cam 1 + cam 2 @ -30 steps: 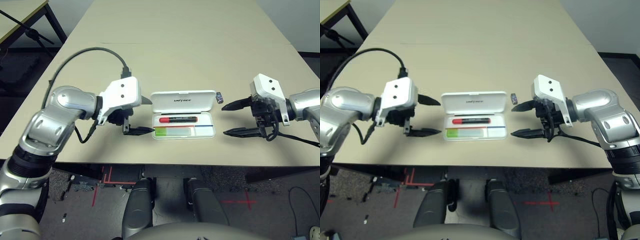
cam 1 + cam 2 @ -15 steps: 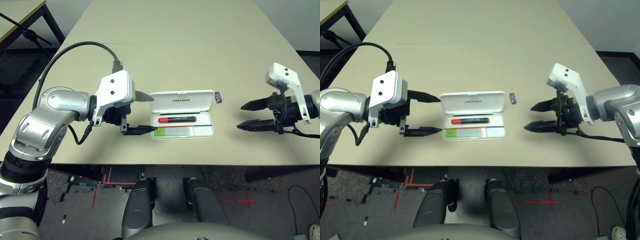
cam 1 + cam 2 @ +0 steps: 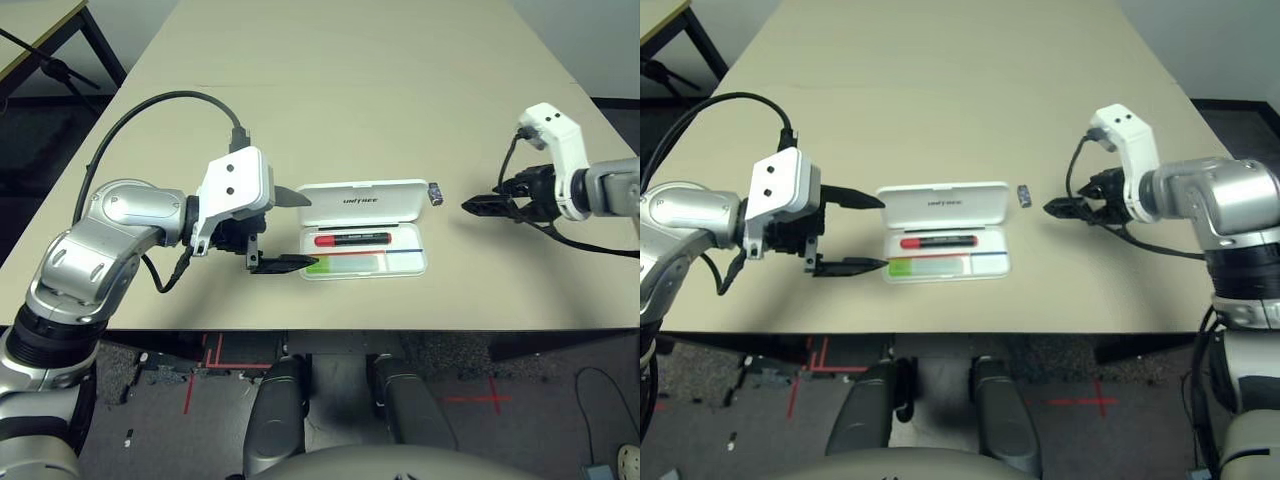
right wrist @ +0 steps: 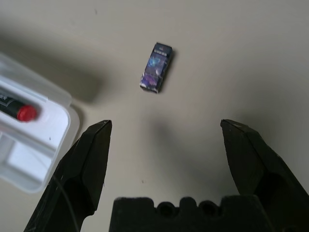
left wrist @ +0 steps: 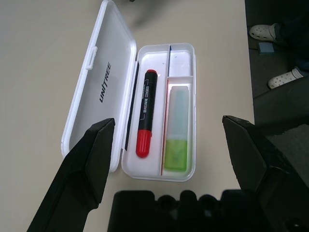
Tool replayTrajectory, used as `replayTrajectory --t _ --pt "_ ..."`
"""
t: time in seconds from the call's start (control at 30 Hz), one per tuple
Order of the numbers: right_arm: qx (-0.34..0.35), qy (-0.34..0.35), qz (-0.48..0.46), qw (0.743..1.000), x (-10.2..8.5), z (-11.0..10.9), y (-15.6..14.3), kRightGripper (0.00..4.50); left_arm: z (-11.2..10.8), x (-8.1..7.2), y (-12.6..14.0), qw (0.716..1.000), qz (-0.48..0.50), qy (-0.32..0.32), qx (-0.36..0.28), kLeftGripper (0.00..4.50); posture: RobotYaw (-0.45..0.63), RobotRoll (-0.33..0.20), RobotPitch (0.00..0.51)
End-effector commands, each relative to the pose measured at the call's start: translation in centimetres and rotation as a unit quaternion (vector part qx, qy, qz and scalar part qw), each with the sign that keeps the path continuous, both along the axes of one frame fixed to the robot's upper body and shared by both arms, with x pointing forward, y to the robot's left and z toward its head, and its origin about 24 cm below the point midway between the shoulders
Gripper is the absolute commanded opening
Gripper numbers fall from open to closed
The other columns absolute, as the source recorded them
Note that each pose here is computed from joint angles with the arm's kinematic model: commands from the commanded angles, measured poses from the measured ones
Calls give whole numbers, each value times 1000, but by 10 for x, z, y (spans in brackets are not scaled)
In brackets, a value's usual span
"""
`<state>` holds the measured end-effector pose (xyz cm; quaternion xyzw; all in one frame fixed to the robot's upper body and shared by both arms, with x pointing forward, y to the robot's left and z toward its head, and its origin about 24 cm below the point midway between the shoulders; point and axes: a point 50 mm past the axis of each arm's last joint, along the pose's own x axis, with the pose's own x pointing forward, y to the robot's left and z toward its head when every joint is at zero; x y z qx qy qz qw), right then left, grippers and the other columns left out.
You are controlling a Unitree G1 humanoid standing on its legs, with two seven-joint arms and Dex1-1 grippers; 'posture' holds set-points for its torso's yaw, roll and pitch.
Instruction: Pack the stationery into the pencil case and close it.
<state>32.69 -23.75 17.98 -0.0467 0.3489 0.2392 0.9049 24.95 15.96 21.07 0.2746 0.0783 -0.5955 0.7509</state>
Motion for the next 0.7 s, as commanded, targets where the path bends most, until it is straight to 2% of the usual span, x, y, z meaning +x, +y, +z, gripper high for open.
replayTrajectory --t 0.03,0.43,0.7 --pt "-8 10 -22 1000 9 -9 6 4500 -2 -2 -2 1000 -2 -4 8 4486 80 0 164" --pt "-11 5 -24 1000 34 -34 32 4500 -4 -5 -4 1000 3 -6 13 4486 108 0 159" --pt "-21 0 -14 1000 43 -45 40 4500 -4 -5 -6 1000 1 -7 16 4486 118 0 157"
